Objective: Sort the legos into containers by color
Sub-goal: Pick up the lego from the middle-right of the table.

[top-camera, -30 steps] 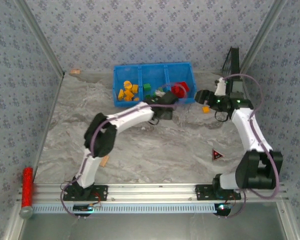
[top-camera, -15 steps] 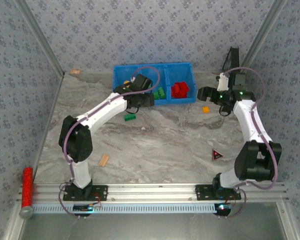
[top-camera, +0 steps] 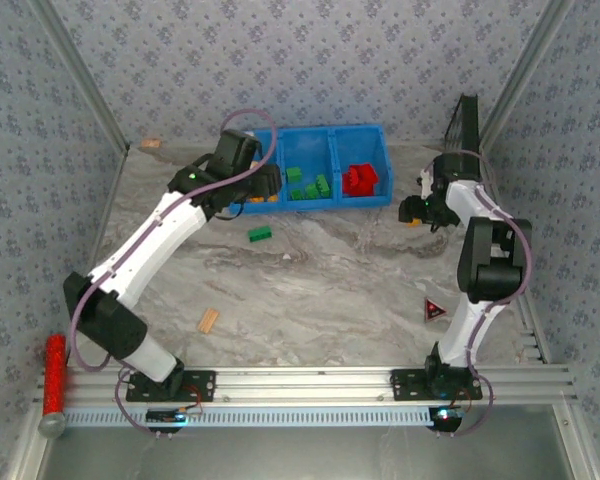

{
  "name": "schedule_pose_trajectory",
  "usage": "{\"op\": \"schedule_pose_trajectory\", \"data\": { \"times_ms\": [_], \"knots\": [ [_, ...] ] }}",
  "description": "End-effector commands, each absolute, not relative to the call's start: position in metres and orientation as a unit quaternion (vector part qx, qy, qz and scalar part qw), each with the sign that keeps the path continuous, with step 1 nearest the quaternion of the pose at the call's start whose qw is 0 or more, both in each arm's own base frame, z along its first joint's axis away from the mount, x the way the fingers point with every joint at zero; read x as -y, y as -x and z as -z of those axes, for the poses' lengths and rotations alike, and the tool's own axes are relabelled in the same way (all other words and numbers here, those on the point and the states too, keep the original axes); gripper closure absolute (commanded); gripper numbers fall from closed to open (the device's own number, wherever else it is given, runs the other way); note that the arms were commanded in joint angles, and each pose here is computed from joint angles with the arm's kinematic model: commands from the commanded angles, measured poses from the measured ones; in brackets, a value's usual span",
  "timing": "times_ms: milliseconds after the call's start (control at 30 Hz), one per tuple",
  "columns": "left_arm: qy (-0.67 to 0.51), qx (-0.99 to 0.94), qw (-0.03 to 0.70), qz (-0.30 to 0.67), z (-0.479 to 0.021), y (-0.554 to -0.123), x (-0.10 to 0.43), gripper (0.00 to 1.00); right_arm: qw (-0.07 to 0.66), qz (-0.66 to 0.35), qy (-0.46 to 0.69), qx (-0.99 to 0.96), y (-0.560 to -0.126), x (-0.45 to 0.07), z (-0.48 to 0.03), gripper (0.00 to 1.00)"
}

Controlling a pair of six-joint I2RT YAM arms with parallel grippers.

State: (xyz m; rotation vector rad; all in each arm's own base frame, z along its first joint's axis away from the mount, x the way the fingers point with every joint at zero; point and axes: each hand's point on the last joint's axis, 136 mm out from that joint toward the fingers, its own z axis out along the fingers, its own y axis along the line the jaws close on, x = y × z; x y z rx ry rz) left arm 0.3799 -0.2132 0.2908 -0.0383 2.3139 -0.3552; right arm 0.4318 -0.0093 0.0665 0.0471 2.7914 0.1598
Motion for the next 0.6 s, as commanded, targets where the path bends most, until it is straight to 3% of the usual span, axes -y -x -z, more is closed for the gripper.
{"op": "schedule_pose_trajectory", "data": {
  "times_ms": [0, 200, 567],
  "knots": [
    [0.016, -0.918, 0.380, 0.116, -0.284, -0.372, 0.197, 0.25, 0.165, -0.010, -0.001, -0.986, -0.447, 0.019, -0.062, 0.29],
    [0.032, -0.918, 0.379, 0.114, -0.282, -0.375, 0.185, 0.25, 0.140, 0.001, 0.015, -0.990, -0.458, 0.018, -0.044, 0.33],
    [0.035, -0.921, 0.369, 0.118, -0.276, -0.389, 0.182, 0.24, 0.099, 0.012, 0.023, -0.995, -0.446, 0.016, -0.020, 0.55]
  ]
}}
